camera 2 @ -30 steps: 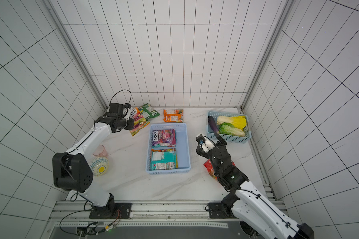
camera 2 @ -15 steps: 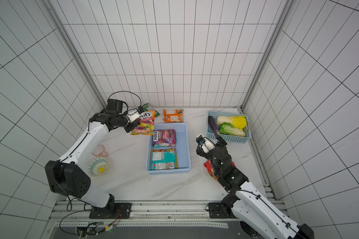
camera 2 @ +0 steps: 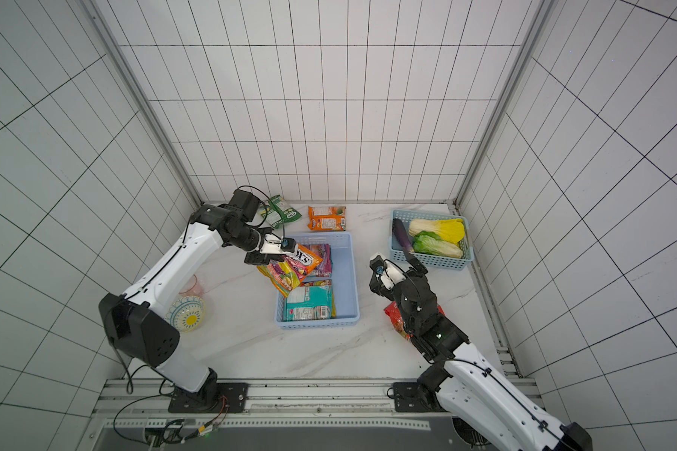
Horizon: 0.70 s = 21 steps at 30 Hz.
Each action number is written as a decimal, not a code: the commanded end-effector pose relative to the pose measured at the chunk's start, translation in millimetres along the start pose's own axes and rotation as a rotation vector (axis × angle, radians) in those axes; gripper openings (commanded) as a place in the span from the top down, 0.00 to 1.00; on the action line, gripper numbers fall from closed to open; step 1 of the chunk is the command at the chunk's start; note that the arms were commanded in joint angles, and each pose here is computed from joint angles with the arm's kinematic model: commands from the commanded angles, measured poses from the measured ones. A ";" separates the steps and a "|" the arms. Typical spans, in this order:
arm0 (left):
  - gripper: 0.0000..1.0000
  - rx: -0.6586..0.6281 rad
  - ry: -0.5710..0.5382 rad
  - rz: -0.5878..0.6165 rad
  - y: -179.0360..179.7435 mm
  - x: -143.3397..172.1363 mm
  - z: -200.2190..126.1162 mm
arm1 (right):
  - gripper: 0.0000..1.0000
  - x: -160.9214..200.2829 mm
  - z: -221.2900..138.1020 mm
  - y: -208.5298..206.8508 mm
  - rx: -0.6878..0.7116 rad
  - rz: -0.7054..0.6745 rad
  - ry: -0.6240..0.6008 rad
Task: Put the candies in the basket
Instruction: Place the candy in the basket.
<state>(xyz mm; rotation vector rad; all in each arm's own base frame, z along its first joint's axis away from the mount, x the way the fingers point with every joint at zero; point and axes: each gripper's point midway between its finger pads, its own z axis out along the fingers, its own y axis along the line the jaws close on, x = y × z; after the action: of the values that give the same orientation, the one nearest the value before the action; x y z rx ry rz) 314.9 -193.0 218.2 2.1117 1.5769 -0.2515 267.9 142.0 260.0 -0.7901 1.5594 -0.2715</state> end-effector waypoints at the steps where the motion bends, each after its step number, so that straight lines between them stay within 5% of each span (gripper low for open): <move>1: 1.00 0.073 0.019 0.142 -11.9 -8.0 5.0 | 0.01 5.4 -0.9 1.9 0.005 0.006 -0.003; 21: 1.00 0.255 0.298 0.498 -23.4 -4.7 82.7 | 0.01 1.6 -4.3 -0.6 0.013 0.022 -0.030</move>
<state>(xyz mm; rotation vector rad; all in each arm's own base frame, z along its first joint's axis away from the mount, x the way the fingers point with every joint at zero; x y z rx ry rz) 294.3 -232.3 141.0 2.7197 1.2488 -0.0413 265.8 140.0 263.6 -0.7733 1.5442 -0.2657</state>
